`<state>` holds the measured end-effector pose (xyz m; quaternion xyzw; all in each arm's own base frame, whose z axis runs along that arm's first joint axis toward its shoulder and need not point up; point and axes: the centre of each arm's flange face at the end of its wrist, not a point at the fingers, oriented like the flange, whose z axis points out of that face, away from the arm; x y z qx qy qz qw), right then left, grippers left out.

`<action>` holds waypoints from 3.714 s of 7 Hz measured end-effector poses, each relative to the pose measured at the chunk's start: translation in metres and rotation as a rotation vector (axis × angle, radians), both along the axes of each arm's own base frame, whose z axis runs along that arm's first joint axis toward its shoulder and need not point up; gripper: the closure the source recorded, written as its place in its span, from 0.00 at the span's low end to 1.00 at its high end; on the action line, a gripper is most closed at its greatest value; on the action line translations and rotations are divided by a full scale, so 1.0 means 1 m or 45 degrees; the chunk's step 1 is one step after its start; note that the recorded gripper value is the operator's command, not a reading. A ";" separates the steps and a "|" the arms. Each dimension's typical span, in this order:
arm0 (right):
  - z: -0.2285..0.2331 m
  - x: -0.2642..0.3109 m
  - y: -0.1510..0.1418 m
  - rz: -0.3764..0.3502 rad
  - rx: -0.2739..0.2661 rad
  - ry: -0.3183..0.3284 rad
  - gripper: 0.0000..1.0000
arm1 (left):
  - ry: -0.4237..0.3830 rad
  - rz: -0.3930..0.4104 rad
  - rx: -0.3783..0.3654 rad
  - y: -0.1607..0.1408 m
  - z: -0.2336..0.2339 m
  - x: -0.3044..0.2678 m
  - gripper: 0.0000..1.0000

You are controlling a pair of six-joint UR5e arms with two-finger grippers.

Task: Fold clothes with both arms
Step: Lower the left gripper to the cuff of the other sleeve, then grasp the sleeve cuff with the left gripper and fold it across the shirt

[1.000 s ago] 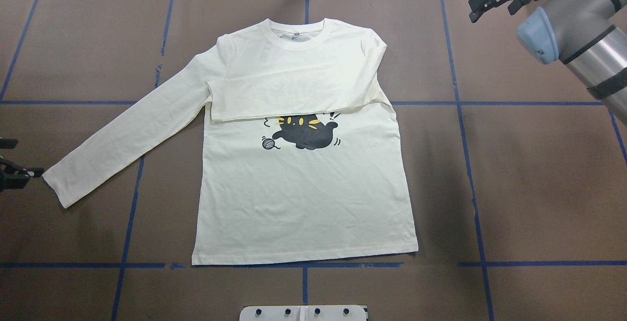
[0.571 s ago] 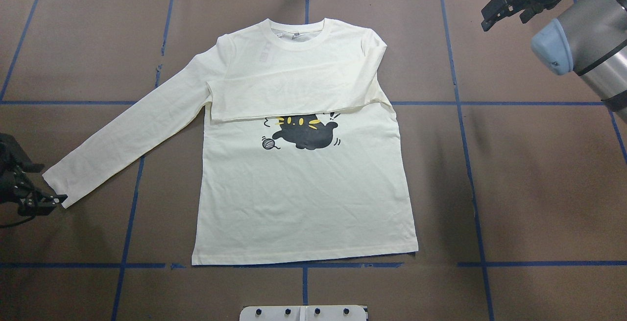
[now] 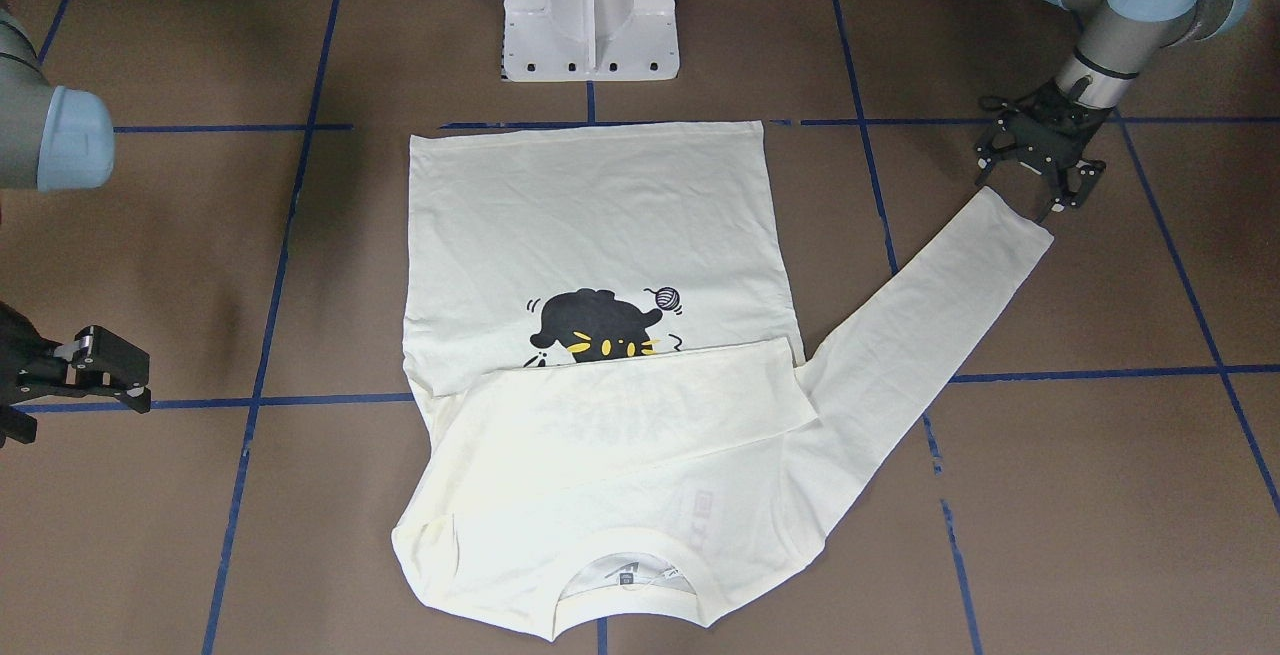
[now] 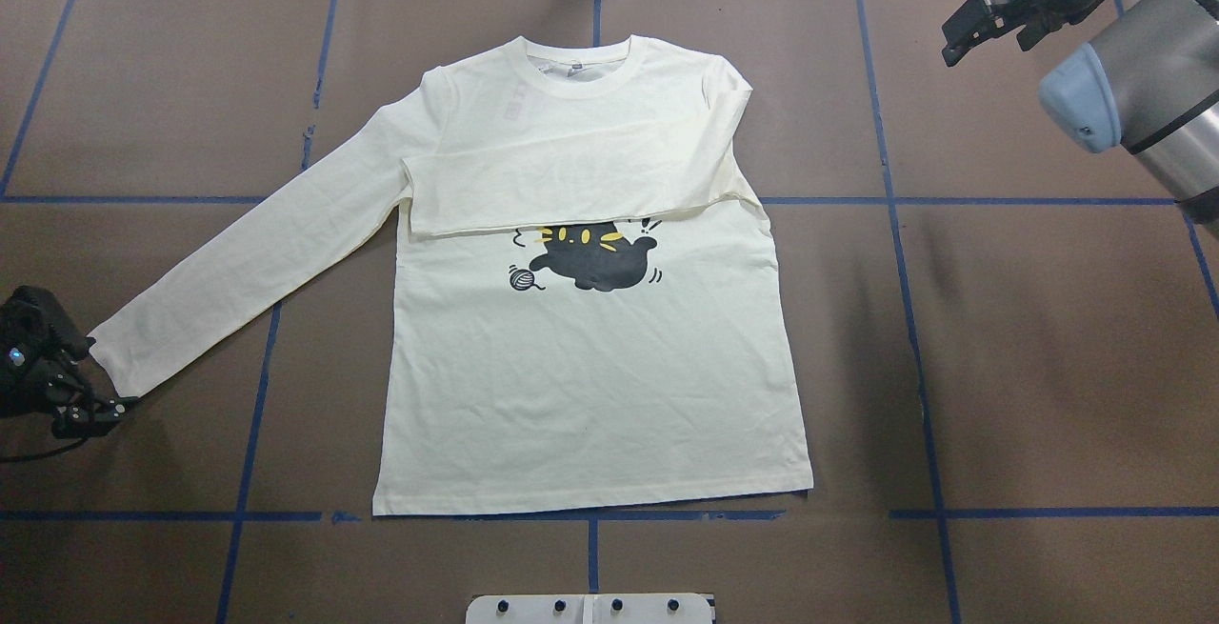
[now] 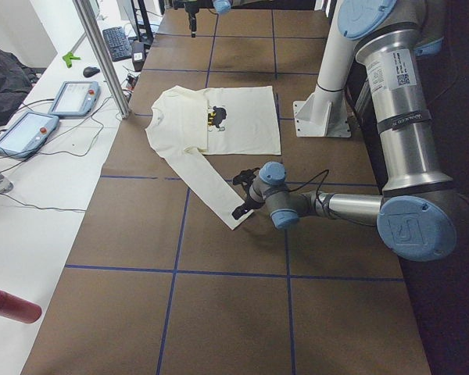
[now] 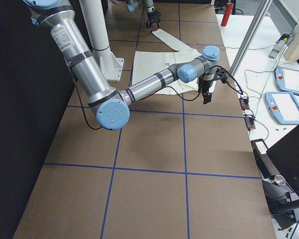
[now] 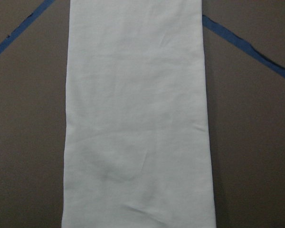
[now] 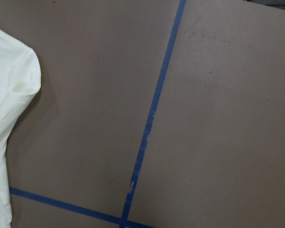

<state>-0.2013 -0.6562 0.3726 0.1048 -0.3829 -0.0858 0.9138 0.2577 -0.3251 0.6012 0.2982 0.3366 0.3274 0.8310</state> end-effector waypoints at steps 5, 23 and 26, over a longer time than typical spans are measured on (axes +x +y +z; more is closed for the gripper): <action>0.001 0.002 0.004 0.001 0.003 -0.001 0.00 | -0.003 0.048 0.001 0.008 0.002 0.016 1.00; 0.143 0.143 0.043 -0.160 0.117 0.142 0.00 | 0.247 -0.686 -0.193 -0.276 -0.502 0.147 1.00; 0.143 0.145 0.043 -0.150 0.114 0.146 0.00 | 0.294 -0.729 -0.079 -0.231 -0.568 0.285 1.00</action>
